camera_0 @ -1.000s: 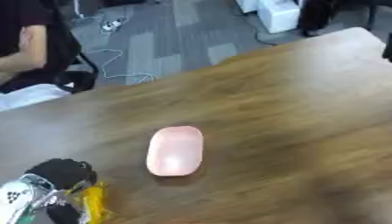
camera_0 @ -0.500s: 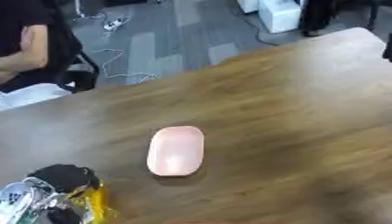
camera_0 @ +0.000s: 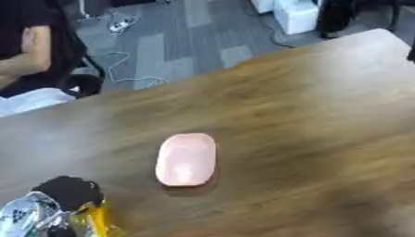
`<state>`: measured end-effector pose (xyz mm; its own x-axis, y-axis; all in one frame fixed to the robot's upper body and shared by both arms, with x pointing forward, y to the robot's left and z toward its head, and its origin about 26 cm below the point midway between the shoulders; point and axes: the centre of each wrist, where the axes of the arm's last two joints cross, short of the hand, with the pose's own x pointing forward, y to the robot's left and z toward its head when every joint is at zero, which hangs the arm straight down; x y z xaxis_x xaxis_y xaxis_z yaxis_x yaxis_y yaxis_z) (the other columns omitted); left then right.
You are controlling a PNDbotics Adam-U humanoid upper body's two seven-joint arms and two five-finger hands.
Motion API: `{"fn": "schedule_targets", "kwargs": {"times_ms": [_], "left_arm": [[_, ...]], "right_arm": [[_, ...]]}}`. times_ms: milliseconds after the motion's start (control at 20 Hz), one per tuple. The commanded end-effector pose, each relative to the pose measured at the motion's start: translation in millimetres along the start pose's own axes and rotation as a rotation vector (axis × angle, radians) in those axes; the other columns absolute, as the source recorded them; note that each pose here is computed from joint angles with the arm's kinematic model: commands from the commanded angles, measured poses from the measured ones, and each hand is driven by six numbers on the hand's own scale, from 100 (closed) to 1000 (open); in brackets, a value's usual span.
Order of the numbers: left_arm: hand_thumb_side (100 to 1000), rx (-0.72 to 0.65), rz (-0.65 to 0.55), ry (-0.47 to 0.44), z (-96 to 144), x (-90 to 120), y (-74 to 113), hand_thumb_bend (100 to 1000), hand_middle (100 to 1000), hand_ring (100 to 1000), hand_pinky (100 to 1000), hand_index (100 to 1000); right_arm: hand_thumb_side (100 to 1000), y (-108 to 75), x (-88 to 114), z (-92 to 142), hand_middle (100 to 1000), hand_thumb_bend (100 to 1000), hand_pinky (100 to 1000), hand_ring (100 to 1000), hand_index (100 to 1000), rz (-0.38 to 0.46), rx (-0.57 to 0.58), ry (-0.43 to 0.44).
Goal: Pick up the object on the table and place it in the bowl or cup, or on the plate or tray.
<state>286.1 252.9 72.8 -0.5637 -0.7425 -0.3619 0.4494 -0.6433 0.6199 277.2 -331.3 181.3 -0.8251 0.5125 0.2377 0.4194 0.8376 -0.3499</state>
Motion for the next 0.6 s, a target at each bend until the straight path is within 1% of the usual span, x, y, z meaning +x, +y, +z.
{"fn": "schedule_targets", "kwargs": {"times_ms": [50,100,150,300,400,450,600], "left_arm": [[542,-0.002,-0.013,0.022,1.2,-2.0,-0.5,952,775,713,563,831],[604,-0.006,-0.009,0.022,0.6,-1.6,-0.9,932,774,713,557,842],[607,-0.007,0.001,0.025,0.5,-1.4,-0.5,961,771,710,545,851],[643,-0.010,0.034,0.048,0.7,-0.3,-0.7,966,758,698,506,848],[646,-0.022,0.053,0.056,-0.5,2.7,-4.2,967,755,693,498,845],[652,-0.029,0.060,0.054,-1.4,4.8,-6.3,942,749,685,491,840],[647,-0.039,0.071,0.047,-3.7,9.8,-11.0,917,742,677,483,832]], "right_arm": [[1000,-6.0,2.1,-9.5,337,100,100,251,760,0.019,0.008,-0.040],[1000,-6.0,2.1,-9.5,336,100,100,251,760,0.019,0.008,-0.040],[1000,-6.0,2.1,-9.5,336,100,100,251,760,0.019,0.008,-0.039],[1000,-5.9,2.1,-9.7,337,100,100,252,760,0.019,0.008,-0.040],[1000,-6.0,2.1,-10.1,337,100,100,252,760,0.019,0.006,-0.041],[1000,-6.0,2.1,-10.4,338,100,100,253,759,0.018,0.006,-0.041],[1000,-6.0,2.1,-11.4,340,100,100,255,759,0.017,0.003,-0.044]]}}
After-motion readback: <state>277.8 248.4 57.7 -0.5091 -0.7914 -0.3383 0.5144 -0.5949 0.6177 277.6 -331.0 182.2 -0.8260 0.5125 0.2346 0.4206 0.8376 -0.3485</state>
